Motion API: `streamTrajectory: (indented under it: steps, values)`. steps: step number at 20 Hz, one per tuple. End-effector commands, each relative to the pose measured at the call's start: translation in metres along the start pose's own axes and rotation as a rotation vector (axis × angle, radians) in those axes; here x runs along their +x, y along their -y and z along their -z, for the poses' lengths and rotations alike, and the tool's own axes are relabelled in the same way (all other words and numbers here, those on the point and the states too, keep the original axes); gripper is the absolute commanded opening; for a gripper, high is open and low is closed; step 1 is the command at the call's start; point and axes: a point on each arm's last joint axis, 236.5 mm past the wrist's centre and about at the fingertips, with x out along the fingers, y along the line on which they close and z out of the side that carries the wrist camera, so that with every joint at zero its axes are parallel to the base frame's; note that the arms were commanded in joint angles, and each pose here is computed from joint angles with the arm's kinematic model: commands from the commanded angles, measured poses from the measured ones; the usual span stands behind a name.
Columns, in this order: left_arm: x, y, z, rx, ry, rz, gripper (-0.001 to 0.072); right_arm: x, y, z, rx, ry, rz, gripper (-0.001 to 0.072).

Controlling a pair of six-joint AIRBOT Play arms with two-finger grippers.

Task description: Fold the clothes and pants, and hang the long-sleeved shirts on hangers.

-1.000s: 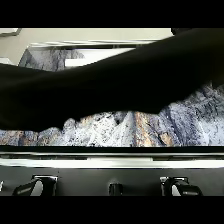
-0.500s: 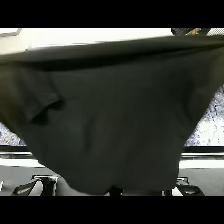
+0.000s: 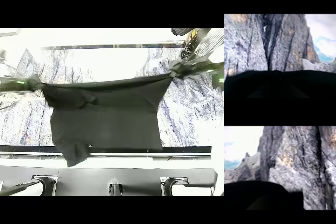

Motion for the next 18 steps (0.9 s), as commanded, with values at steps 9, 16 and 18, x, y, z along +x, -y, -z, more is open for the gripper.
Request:
streamTrajectory:
  steps: [9, 16, 18]
  values:
    - [0.095, -0.027, 0.046, 0.033, -0.25, -0.022, 0.0015, 0.102, 0.042, 0.036, 0.029, -0.174, 0.049, 0.0026]
    - [0.086, -0.052, 0.089, 0.023, -0.451, -0.064, 0.0015, 0.108, 0.046, 0.091, 0.09, -0.409, 0.057, 0.0026]
    - [0.092, -0.054, 0.093, 0.02, -0.46, -0.066, 0.0015, 0.116, 0.047, 0.108, 0.106, -0.477, 0.047, 0.0026]
